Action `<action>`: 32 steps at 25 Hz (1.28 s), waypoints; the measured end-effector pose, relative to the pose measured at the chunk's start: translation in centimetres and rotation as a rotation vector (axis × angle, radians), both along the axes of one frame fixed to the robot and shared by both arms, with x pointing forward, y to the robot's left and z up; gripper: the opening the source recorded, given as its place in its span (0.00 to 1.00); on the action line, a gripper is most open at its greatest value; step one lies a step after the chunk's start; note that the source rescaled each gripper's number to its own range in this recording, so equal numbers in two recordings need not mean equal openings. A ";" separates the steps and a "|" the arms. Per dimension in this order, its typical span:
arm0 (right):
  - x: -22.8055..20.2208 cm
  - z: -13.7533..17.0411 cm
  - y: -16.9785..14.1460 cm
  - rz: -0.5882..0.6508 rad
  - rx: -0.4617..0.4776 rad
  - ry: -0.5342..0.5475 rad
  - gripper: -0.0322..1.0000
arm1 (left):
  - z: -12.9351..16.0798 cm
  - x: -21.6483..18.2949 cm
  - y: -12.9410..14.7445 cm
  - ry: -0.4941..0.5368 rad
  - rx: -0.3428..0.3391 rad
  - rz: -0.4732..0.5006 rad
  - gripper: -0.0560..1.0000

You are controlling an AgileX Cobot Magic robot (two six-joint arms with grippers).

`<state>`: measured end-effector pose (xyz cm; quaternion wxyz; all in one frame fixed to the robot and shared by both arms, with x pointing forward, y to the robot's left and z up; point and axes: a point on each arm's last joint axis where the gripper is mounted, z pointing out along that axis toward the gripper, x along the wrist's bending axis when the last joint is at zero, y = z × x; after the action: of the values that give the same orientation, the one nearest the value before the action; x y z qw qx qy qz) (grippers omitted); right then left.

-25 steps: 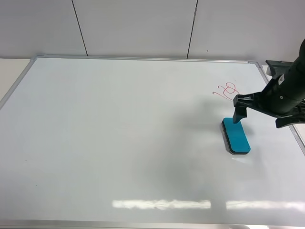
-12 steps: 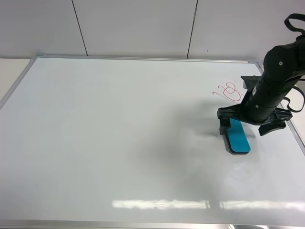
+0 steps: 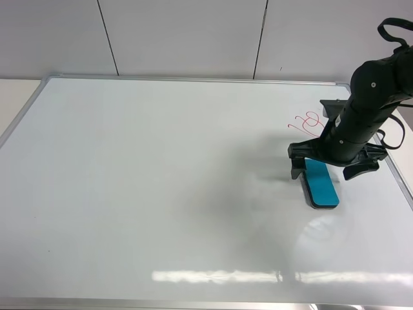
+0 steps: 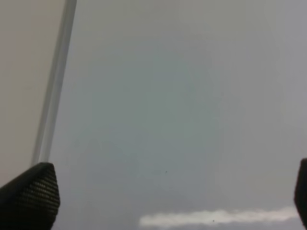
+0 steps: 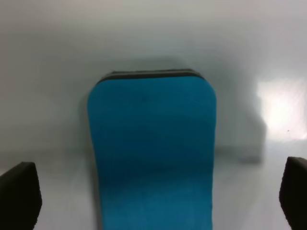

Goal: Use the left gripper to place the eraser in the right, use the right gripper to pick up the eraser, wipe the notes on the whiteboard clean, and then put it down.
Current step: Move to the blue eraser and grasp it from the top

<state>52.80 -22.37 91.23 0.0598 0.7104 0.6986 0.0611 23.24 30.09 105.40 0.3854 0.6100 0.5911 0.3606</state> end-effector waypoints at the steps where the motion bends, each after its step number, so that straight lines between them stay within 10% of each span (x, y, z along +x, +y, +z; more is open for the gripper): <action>1: 0.0 0.0 0.0 0.000 0.000 0.000 1.00 | 0.0 0.0 0.0 0.000 0.000 0.000 1.00; 23: 0.0 -1.1 0.4 -0.017 0.005 0.037 0.99 | 0.0 0.0 0.0 0.000 0.000 0.000 1.00; 26: -0.1 -1.1 0.4 -0.024 0.007 0.050 0.69 | 0.0 0.0 0.0 0.000 0.000 0.000 1.00; 28: -0.4 -1.1 0.4 -0.044 0.015 0.085 0.08 | 0.0 0.0 0.0 0.001 0.000 0.000 1.00; 32: -0.6 -0.9 0.4 -0.060 0.011 0.129 0.04 | 0.0 0.0 0.0 0.001 0.000 0.000 1.00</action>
<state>52.18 -21.93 90.30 0.0125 0.7337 0.6792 0.0174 23.23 30.09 105.40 0.3851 0.6102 0.5912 0.3604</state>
